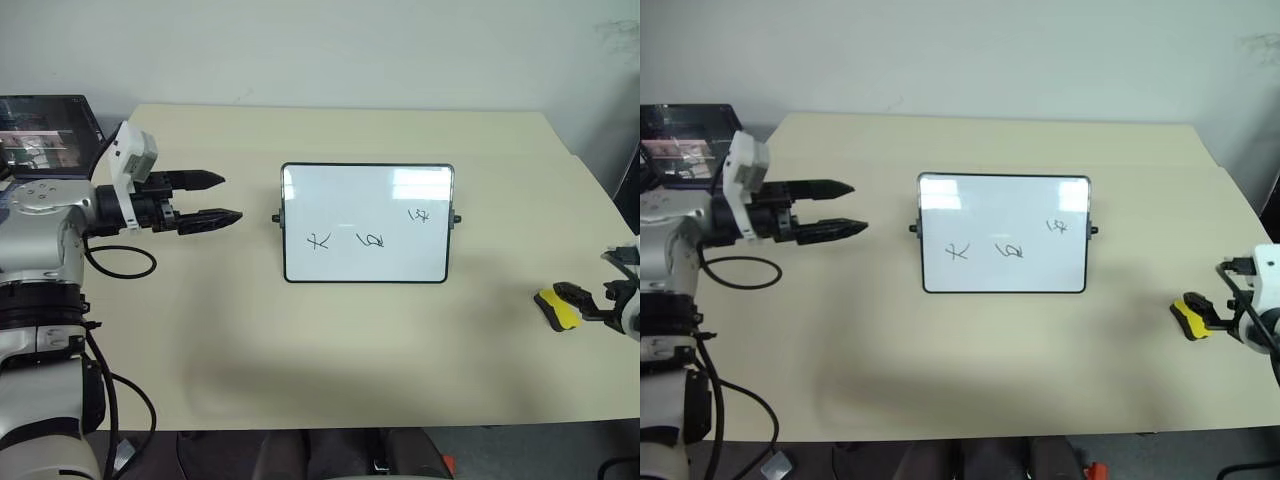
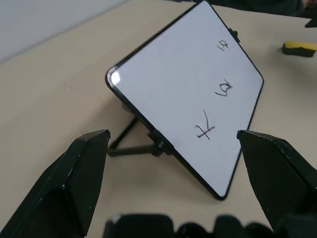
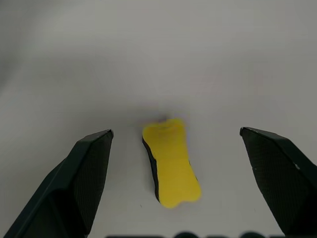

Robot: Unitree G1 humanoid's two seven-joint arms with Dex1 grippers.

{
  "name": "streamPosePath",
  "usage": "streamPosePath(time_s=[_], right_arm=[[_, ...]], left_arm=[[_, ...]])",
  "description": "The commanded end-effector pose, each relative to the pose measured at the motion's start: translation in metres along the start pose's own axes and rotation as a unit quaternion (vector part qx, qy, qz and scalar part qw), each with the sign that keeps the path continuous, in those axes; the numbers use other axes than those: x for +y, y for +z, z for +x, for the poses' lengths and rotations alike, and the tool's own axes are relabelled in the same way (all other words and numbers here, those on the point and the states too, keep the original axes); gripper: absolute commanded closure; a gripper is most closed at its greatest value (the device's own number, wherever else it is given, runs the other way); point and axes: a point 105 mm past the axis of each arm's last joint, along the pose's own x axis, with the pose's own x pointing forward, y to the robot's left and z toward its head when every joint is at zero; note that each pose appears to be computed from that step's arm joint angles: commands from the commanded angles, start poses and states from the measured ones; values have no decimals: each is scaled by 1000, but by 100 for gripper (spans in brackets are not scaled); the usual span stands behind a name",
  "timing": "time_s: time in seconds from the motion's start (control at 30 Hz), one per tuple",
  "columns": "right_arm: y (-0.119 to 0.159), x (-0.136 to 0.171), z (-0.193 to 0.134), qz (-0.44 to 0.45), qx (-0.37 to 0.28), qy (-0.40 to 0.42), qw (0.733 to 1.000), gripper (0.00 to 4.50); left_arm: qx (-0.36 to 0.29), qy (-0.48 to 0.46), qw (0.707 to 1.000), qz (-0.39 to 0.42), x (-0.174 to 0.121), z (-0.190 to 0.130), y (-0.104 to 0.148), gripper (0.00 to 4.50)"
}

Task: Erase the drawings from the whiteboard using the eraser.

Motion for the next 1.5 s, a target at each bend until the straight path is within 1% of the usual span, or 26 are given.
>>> streamPosePath(time_s=[0.03,0.2,0.33,0.97,1.13,1.27,1.37,1.4,1.43,1.5], right_arm=[[0,-5,-1,0,-7,-5,1000,0],[-12,-4,6,11,6,17,1000,0],[-22,-11,10,8,16,10,1000,0],[-24,-16,30,-17,18,17,1000,0],[-26,-15,34,-20,20,20,999,0],[-30,-9,39,-26,27,31,999,0],[-30,-11,41,-26,27,25,999,0],[-30,-12,41,-26,27,23,999,38],[-31,-13,41,-27,27,22,999,61],[-29,-16,41,-26,24,17,999,129]], left_arm=[[-8,-9,1000,19,-4,-10,16,3],[0,-9,1000,13,-5,-13,12,3],[0,-5,1000,12,-5,-13,11,3],[-3,4,1000,10,-7,-10,10,3],[-1,8,1000,11,-7,-12,10,3],[-3,13,1000,13,-6,-12,10,3],[-4,15,1000,13,-6,-12,10,3],[-4,16,1000,13,-6,-12,10,0],[-4,16,1000,13,-7,-12,10,0],[-4,18,1000,14,-6,-12,10,0]])
